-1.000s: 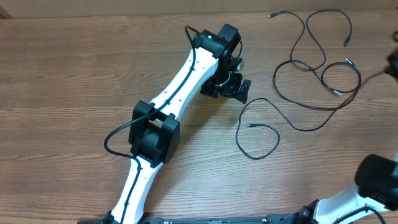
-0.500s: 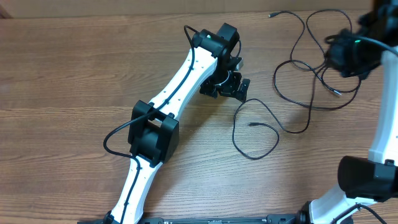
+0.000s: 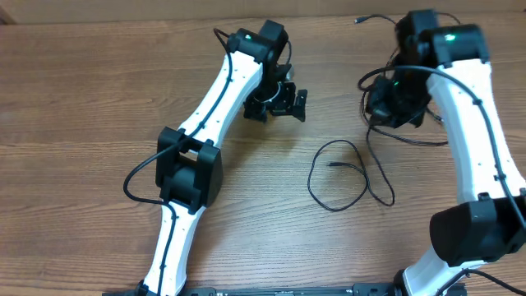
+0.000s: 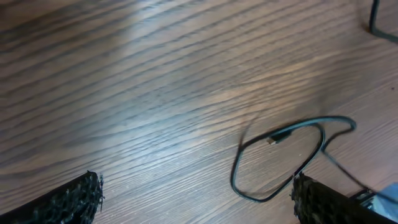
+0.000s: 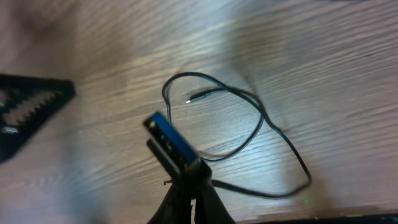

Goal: Untangle cables

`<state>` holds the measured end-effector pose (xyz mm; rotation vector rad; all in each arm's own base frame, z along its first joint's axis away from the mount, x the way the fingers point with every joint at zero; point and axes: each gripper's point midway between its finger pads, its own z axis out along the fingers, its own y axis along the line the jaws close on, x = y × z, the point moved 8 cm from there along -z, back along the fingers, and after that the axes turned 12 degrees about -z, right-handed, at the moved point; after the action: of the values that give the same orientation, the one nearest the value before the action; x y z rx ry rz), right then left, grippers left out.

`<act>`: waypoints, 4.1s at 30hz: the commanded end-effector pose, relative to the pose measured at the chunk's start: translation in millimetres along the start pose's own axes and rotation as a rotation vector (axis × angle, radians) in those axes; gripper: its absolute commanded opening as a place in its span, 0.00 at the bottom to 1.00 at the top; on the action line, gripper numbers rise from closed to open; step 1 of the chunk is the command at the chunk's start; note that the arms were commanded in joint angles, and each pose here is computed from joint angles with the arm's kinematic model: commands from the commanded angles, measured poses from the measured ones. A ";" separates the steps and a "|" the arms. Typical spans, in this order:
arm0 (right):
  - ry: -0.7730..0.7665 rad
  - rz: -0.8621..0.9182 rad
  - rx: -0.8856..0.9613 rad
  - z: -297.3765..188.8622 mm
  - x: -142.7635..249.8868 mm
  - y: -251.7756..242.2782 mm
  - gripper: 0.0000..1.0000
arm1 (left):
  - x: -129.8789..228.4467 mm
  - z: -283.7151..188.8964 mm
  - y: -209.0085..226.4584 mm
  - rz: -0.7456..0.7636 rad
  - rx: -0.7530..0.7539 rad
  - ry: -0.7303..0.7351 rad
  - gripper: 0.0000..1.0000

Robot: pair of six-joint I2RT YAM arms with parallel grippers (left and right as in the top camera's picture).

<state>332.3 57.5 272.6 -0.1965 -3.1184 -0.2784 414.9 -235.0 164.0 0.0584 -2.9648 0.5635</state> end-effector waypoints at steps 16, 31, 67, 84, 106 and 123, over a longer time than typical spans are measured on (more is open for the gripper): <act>0.141 -0.088 -0.082 103.5 31.1 23.9 0.04 | -23.1 -27.7 37.5 -0.180 -0.025 -0.083 1.00; 0.136 -0.052 -0.073 140.4 39.3 22.3 0.04 | -24.4 -29.6 42.1 -0.191 -0.026 -0.083 0.99; 0.150 0.110 -0.030 139.7 33.0 -20.1 1.00 | -15.7 -19.0 24.4 -0.102 -0.060 -0.079 0.99; 0.086 0.293 -0.041 164.1 30.6 -18.4 0.73 | -16.4 -19.4 25.4 -0.104 -0.060 -0.080 1.00; -0.003 0.350 0.028 190.5 32.2 -33.2 0.32 | -17.1 -20.1 26.7 -0.107 -0.059 -0.081 0.99; -0.072 0.307 0.253 92.7 9.7 -32.9 0.04 | -16.5 -20.0 27.0 -0.105 -0.061 -0.078 1.00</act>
<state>310.2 54.2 142.7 -0.6588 -2.9820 -0.0222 427.7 -205.1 161.5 0.2233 -3.0019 0.4501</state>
